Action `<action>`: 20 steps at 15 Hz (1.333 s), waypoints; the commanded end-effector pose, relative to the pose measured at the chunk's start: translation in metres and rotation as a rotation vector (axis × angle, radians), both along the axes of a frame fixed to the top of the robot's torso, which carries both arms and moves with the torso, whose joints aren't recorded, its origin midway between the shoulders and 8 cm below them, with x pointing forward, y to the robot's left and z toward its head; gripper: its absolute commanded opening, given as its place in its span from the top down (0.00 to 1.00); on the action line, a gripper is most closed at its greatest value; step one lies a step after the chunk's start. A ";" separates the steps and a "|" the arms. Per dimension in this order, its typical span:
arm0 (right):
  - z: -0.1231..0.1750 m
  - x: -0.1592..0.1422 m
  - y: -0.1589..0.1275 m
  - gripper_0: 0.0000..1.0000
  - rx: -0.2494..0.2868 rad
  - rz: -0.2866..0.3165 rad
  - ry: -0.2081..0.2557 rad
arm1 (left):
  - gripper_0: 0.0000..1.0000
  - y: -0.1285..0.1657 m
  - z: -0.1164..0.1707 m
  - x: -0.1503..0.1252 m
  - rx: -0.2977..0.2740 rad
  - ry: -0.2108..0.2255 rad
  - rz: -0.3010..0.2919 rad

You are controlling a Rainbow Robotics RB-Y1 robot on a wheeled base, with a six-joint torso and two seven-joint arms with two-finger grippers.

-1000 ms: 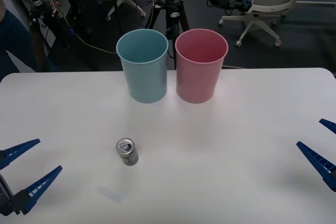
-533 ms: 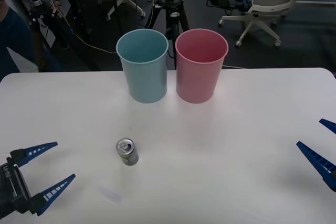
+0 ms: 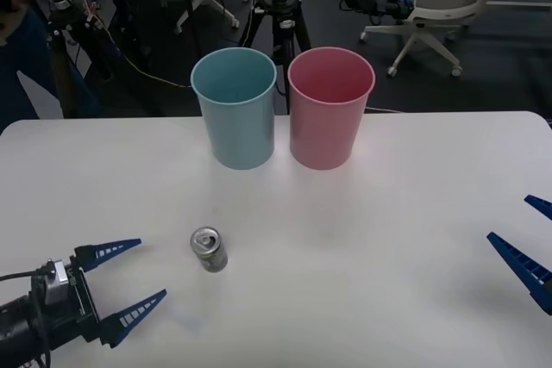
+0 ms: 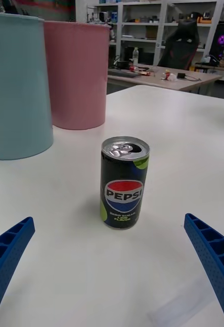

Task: Grasp the object on the table and drop it into the matching bin: aluminum can to the light blue bin, PET bottle to the pink bin.

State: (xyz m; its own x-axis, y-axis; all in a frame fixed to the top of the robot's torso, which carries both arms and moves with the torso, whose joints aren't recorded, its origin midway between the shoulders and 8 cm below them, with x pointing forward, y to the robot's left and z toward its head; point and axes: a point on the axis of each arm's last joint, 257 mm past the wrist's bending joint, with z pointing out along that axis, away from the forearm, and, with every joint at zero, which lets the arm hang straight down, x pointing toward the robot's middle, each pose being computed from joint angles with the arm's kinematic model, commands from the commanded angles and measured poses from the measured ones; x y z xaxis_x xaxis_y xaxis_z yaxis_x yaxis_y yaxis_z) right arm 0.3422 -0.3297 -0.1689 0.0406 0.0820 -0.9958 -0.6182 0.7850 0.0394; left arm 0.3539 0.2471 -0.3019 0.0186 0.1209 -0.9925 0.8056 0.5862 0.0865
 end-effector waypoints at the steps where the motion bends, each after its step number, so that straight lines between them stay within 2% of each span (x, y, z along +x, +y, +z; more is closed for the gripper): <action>1: 0.000 0.000 0.000 0.00 0.000 0.000 0.000 | 0.00 -0.019 -0.006 0.013 -0.003 -0.001 0.011; 7: 0.000 0.000 0.000 0.00 0.000 0.000 0.000 | 0.00 -0.053 -0.010 0.042 -0.038 -0.001 0.066; 11: 0.000 0.000 0.000 0.00 0.000 0.000 0.000 | 0.00 -0.081 -0.012 0.049 -0.050 0.002 0.052; 16: 0.000 0.000 0.000 0.00 0.000 0.000 0.000 | 0.00 -0.100 -0.013 0.061 -0.037 -0.006 0.052; 20: 0.000 0.000 0.000 0.00 0.000 0.000 0.000 | 0.00 -0.110 -0.017 0.063 -0.031 0.009 0.046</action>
State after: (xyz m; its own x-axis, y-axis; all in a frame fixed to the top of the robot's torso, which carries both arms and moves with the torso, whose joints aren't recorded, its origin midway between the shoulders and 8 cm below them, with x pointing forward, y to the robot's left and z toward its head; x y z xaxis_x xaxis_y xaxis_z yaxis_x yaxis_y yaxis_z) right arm 0.3423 -0.3297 -0.1689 0.0406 0.0821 -0.9958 -0.6182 0.7850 0.0395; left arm 0.4169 0.1390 -0.3183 0.0072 0.0891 -0.9960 0.7762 0.6275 0.0618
